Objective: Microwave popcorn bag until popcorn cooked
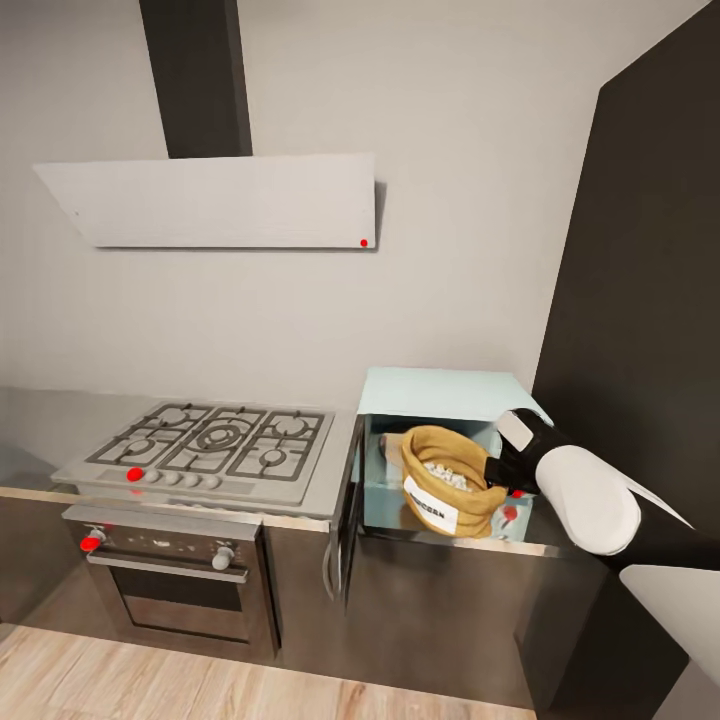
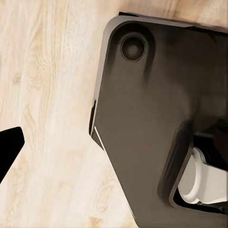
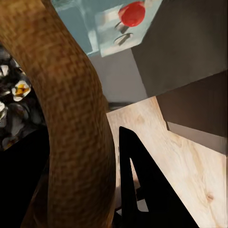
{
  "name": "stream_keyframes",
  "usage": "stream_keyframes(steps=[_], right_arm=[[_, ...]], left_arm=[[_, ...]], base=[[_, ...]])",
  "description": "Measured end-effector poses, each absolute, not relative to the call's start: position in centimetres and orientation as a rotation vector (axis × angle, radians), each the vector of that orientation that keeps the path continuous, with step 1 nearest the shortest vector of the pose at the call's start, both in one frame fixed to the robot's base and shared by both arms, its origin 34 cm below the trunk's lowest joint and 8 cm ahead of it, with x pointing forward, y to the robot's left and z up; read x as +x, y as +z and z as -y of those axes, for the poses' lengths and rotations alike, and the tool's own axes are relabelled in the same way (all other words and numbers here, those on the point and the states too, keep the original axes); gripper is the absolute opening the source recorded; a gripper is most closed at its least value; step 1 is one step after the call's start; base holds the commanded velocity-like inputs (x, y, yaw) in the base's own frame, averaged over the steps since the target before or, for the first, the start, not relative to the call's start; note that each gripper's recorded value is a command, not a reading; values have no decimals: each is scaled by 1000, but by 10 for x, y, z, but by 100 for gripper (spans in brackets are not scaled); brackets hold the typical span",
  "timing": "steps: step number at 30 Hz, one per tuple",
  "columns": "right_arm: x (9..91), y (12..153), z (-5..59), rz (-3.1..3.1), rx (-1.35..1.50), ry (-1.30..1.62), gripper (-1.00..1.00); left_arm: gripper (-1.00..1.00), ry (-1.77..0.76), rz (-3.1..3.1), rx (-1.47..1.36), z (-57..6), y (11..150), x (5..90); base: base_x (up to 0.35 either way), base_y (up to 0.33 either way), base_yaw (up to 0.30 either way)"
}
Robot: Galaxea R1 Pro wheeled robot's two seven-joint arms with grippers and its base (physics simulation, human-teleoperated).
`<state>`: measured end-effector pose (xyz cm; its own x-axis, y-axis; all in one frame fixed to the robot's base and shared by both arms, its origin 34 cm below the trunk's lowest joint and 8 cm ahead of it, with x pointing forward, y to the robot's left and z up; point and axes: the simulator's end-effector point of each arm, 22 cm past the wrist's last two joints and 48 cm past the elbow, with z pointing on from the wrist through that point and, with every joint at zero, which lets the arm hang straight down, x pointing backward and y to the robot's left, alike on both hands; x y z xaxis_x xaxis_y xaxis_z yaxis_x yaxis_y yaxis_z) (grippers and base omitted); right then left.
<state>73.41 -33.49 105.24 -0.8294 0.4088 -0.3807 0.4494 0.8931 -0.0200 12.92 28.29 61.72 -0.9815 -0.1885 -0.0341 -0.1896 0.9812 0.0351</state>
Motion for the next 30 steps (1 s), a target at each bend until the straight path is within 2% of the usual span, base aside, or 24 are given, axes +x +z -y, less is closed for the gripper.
stream_keyframes(steps=[15, 17, 30], right_arm=[[739, 1055, 346, -2630, 717, -150, -100], [739, 1056, 354, -2560, 863, -176, -100], [736, 1045, 330, -2559, 977, -74, -100]], left_arm=[[100, 56, -3097, -294, -281, 617, 129], [100, 56, -3097, -295, -281, 617, 129], [100, 56, -3097, -294, -281, 617, 129]], base=[[0, 0, 0], [0, 0, 0], [0, 28, 0]])
